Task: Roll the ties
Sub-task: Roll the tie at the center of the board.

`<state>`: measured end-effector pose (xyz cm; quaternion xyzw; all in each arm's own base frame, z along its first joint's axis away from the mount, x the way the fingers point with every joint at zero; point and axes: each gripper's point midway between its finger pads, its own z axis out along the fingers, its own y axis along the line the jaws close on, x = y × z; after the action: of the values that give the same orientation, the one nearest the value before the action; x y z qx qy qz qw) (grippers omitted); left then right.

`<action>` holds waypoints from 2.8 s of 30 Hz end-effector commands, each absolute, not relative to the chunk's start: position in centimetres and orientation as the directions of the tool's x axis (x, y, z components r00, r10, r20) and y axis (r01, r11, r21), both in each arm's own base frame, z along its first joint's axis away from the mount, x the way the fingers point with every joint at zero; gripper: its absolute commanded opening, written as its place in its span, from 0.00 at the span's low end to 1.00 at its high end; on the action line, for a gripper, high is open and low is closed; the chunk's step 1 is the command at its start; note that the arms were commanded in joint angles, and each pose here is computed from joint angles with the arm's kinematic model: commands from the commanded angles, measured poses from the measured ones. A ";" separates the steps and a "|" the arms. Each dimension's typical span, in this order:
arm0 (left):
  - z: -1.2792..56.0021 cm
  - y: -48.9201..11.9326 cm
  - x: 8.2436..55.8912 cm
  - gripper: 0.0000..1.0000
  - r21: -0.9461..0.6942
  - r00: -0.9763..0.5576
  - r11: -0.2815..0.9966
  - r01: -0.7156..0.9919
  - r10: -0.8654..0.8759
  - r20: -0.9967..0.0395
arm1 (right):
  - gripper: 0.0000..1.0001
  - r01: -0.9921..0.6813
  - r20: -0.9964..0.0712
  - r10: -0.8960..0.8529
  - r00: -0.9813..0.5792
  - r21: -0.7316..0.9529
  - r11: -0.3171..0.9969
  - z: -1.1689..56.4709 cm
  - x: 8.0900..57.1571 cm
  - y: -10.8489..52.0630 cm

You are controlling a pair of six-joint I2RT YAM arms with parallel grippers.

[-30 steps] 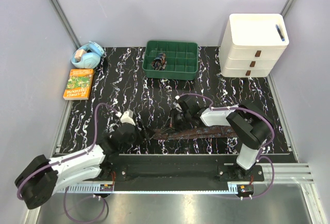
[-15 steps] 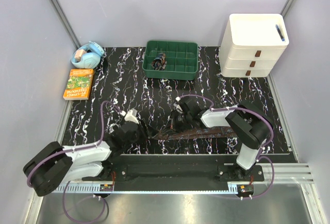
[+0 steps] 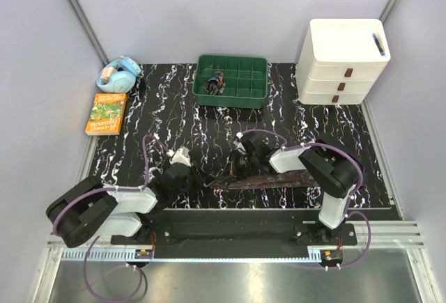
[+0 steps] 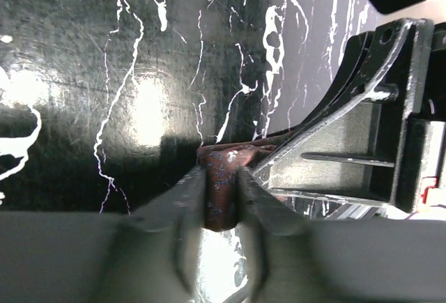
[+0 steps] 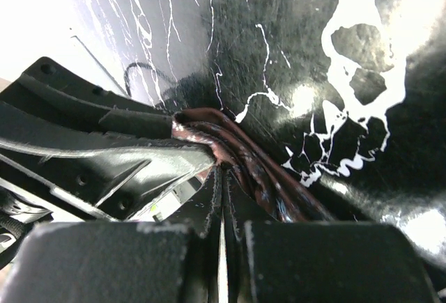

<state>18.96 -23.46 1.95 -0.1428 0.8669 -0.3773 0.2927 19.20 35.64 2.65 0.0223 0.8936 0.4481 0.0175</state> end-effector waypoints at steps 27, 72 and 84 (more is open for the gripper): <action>6.6 -13.3 20.0 0.00 -0.103 -0.764 0.994 -0.038 -0.096 -0.639 | 0.24 -0.062 -0.150 0.087 -0.985 0.773 0.631 7.9 21.1 33.7; 5.9 -26.1 18.6 0.00 0.691 -0.628 0.689 0.220 0.642 -0.440 | 0.22 0.125 -0.118 0.326 -0.938 0.761 0.636 7.6 24.2 21.5; 2.2 -27.8 16.5 0.00 0.600 -0.678 0.744 0.295 0.605 -0.416 | 0.23 0.149 -0.135 0.365 -0.921 0.744 0.651 8.3 25.6 19.7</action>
<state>17.56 -25.90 3.96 0.2681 0.8539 0.3050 0.3255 24.74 19.80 6.61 0.1588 0.9022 0.3836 0.1174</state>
